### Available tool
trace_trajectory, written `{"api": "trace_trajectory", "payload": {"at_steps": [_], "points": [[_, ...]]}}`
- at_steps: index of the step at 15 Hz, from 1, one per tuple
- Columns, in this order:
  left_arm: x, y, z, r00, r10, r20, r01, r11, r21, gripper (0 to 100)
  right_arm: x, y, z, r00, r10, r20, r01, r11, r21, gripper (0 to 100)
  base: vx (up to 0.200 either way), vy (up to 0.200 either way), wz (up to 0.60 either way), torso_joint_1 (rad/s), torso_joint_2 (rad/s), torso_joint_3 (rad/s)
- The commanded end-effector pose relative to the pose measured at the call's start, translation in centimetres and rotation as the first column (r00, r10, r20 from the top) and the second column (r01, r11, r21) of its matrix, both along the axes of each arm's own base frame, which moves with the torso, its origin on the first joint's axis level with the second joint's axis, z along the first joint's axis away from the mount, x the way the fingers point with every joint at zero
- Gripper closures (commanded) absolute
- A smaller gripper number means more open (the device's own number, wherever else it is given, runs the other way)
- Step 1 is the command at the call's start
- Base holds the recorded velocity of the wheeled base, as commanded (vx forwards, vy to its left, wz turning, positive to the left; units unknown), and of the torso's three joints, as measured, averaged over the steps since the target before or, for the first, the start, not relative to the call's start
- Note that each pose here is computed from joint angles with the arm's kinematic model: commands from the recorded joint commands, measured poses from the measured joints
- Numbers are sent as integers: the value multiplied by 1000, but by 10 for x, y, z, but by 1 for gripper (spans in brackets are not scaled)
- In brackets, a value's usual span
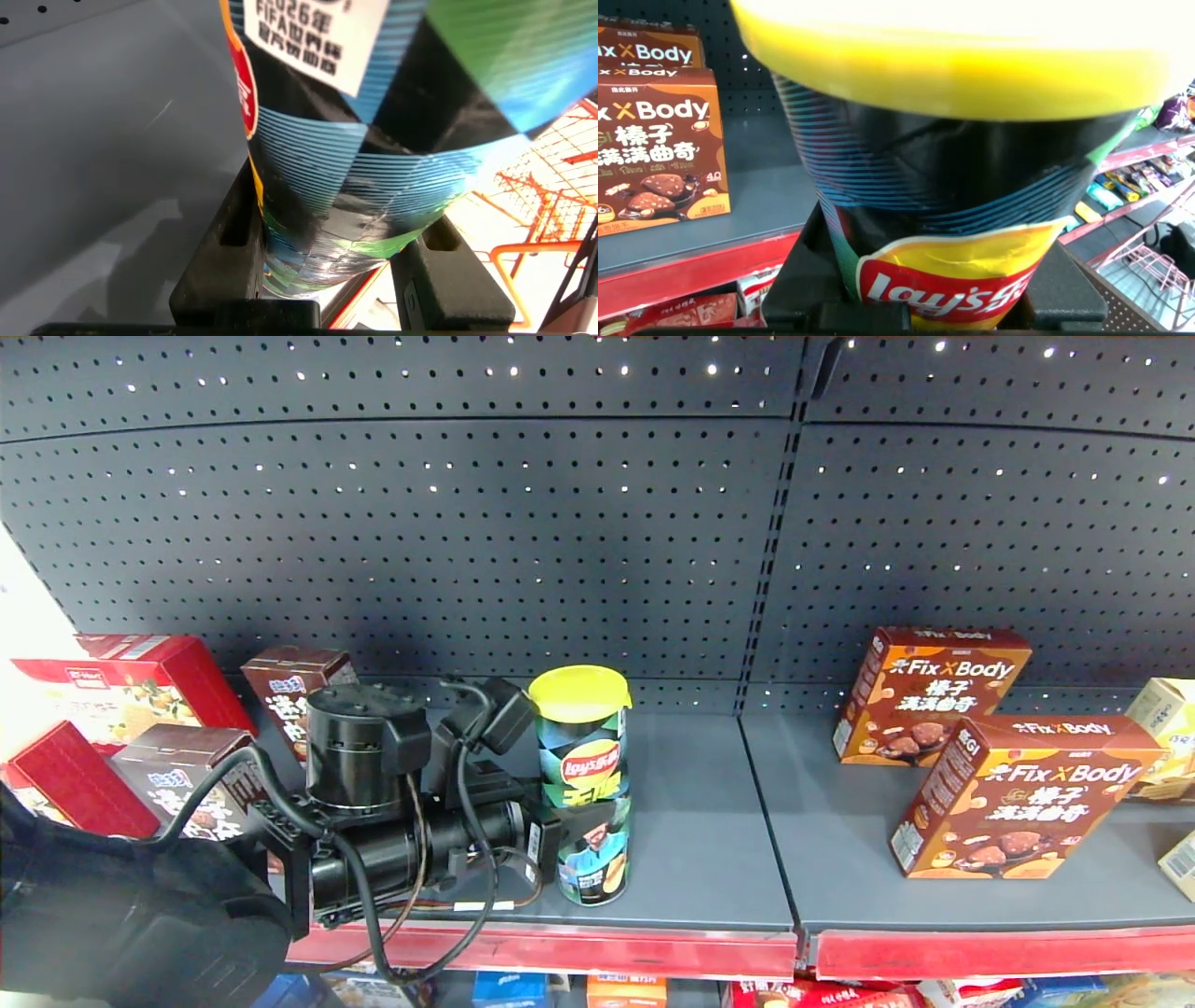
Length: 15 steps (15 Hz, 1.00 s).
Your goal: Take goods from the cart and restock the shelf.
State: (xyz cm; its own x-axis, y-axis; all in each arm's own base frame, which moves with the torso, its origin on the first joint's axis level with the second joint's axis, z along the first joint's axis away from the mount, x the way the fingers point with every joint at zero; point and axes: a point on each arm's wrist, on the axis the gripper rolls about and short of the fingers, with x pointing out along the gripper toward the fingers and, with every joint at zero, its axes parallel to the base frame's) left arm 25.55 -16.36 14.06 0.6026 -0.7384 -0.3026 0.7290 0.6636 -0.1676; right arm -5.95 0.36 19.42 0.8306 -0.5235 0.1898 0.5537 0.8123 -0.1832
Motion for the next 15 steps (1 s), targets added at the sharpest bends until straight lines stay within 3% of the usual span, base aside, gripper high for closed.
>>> {"api": "trace_trajectory", "payload": {"at_steps": [1,8,9,15], "points": [[1,0,0,1000,1,0,-1,1000,-2,100,0,0,0,1000,0,1,0,1000,0,100,0,0,0,0,0,0],[0,1,0,1000,3,-1,-3,1000,0,100,-1,0,1,1000,3,6,-3,1000,-1,100,0,0,0,0,0,0],[0,1,0,1000,5,0,-5,1000,-1,0,-1,0,2,1000,3,7,-3,1000,-2,100,0,0,0,0,0,0],[-8,7,5,1000,12,6,-12,1000,-8,0,-1,0,2,1000,3,9,-3,1000,-2,100,0,0,0,0,0,0]]}}
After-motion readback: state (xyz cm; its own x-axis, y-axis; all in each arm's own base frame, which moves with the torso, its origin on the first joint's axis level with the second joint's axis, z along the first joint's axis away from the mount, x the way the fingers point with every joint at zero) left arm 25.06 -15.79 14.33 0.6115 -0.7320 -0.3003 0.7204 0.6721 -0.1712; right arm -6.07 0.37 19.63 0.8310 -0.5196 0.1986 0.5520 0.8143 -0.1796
